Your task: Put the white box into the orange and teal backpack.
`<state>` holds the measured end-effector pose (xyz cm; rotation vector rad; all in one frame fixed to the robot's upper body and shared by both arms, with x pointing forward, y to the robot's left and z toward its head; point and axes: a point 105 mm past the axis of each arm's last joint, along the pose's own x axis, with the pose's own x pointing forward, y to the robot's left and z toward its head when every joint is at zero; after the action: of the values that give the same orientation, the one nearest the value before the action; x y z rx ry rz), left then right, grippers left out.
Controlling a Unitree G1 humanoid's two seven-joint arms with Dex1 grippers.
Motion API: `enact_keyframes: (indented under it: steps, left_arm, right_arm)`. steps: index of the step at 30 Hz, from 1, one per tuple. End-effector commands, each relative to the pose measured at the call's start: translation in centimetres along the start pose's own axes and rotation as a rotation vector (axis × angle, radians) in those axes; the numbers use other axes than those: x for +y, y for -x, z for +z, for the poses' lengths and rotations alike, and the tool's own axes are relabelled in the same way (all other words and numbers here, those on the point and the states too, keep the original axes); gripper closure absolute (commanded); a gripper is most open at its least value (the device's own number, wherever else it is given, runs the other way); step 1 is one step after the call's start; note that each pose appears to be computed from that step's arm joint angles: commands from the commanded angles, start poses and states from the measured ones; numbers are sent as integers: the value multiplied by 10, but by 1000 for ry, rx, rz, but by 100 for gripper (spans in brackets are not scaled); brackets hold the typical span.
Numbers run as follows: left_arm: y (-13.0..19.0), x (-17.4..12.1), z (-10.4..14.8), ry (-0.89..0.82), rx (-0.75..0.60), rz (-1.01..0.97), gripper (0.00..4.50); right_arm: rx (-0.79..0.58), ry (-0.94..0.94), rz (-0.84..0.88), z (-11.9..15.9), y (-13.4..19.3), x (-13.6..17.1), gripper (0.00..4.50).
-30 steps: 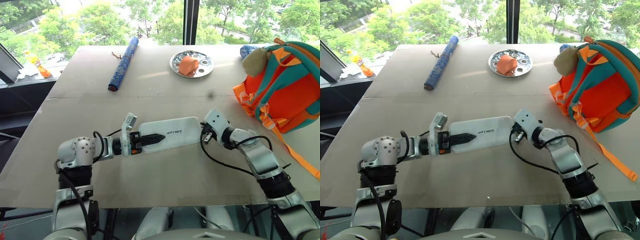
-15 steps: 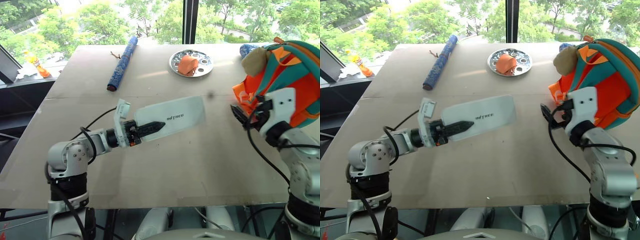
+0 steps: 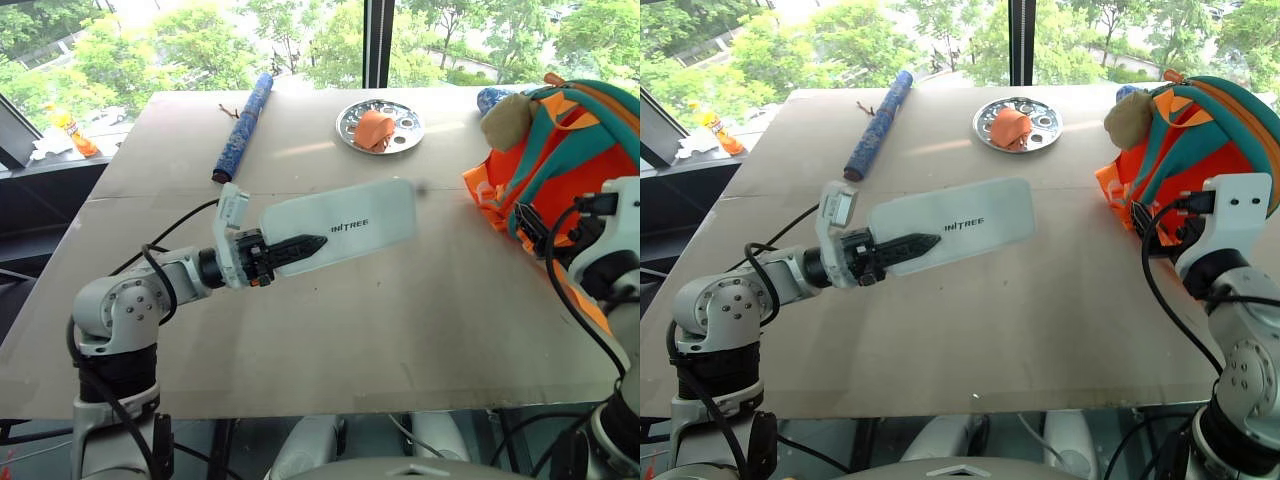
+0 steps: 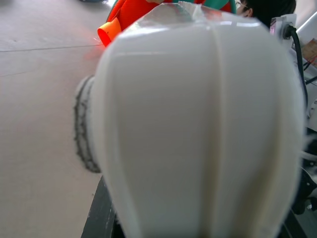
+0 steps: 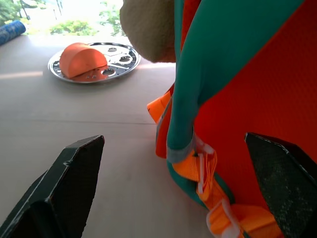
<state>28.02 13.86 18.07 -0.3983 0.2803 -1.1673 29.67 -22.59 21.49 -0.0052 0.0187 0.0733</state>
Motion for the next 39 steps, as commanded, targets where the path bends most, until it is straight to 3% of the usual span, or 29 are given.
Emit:
enact_keyframes:
  steps: [1,4,7,12,15,18,20,24,31,39]
  left_arm:
    - [1,-20,21,-93,-47,-71,346]
    - [3,-22,23,-97,-51,-70,346]
    - [4,-21,22,-105,-51,-52,346]
    - [5,-22,21,-102,-69,-29,346]
    - [7,-21,21,-106,-70,-6,346]
    - [8,-20,25,-94,-93,-3,346]
    - [10,-17,37,-89,-130,-3,346]
    - [12,-15,56,-75,-178,-23,346]
    - [8,-13,68,-97,-132,-75,346]
    - [-23,-14,57,-285,-27,-139,346]
  right_arm:
    - [-53,-3,-22,11,-25,-8,0]
    - [-74,-3,-25,15,-48,-12,0]
    - [-88,25,19,15,-62,-9,81]
    - [-107,81,75,15,-79,-6,307]
    - [-131,85,197,19,-80,7,448]
    - [-171,75,435,29,-63,34,448]
    - [-191,44,719,43,-22,58,448]
    - [-98,38,936,48,32,62,448]
    - [81,67,938,43,77,40,448]
    - [220,182,754,12,75,11,448]
